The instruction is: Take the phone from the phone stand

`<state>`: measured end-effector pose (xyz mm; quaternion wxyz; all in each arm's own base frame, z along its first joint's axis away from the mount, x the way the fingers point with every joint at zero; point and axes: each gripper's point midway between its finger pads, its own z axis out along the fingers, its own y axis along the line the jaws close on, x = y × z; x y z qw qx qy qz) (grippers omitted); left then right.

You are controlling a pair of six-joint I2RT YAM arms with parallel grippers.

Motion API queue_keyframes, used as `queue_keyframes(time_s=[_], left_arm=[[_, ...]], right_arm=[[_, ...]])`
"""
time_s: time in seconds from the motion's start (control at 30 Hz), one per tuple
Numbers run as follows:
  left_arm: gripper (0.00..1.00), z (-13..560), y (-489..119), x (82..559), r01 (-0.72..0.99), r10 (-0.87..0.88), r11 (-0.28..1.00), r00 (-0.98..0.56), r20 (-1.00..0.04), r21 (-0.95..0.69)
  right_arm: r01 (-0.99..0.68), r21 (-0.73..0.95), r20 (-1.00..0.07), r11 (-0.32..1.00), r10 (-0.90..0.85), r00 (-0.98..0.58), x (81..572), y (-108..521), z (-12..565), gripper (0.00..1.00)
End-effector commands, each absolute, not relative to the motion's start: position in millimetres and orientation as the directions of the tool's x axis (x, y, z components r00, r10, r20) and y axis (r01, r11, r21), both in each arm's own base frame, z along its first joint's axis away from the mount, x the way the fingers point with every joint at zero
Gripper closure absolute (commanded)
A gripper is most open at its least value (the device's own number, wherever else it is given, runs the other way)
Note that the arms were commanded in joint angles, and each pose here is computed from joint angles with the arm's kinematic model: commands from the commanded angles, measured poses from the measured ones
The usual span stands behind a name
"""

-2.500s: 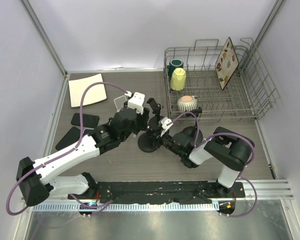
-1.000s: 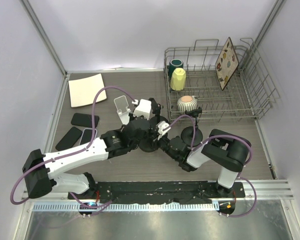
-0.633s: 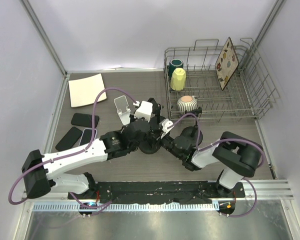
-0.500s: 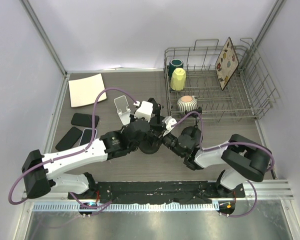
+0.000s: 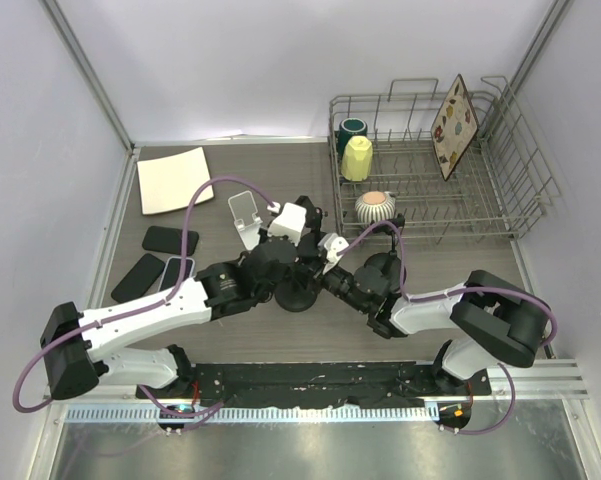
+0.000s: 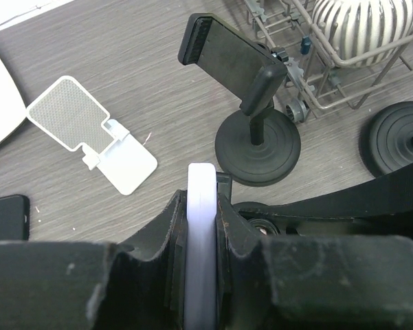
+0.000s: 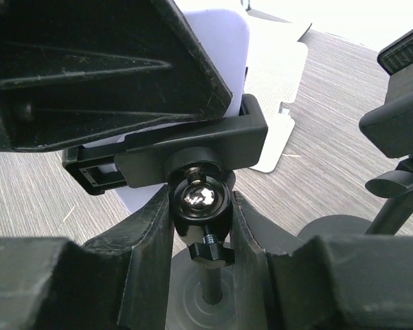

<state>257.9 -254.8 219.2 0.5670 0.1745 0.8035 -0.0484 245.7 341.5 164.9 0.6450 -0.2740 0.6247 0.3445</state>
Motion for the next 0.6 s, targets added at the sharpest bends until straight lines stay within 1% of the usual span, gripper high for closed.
queue_keyframes(time_s=[0.0, 0.17, 0.3, 0.4, 0.5, 0.57], left_arm=[[1.0, 229, -266, 245, 0.37, 0.15, 0.929, -0.332, -0.931, 0.018], [1.0, 224, -271, 232, 0.36, 0.13, 0.933, -0.37, -0.92, -0.013], [1.0, 220, -285, 215, 0.38, 0.13, 0.924, -0.395, -0.91, -0.032], [1.0, 225, -288, 210, 0.363, 0.07, 0.927, -0.413, -0.908, -0.094], [1.0, 230, -270, 215, 0.285, 0.036, 0.955, -0.402, -0.915, -0.087], [1.0, 230, -253, 217, 0.219, 0.041, 0.974, -0.402, -0.915, -0.052]], right_arm=[[-0.669, 0.135, -0.985, 0.731, 0.17, -0.014, 273, 325, 176, 0.99], [-0.561, 0.14, -0.987, 0.816, 0.16, -0.014, 288, 305, 169, 0.99], [-0.522, 0.134, -0.989, 0.842, 0.145, -0.021, 292, 300, 162, 0.99], [-0.502, 0.134, -0.99, 0.855, 0.141, -0.024, 294, 296, 158, 0.99], [-0.47, 0.134, -0.99, 0.873, 0.139, -0.023, 296, 290, 156, 0.99], [-0.456, 0.13, -0.991, 0.881, 0.134, -0.023, 296, 287, 154, 0.99]])
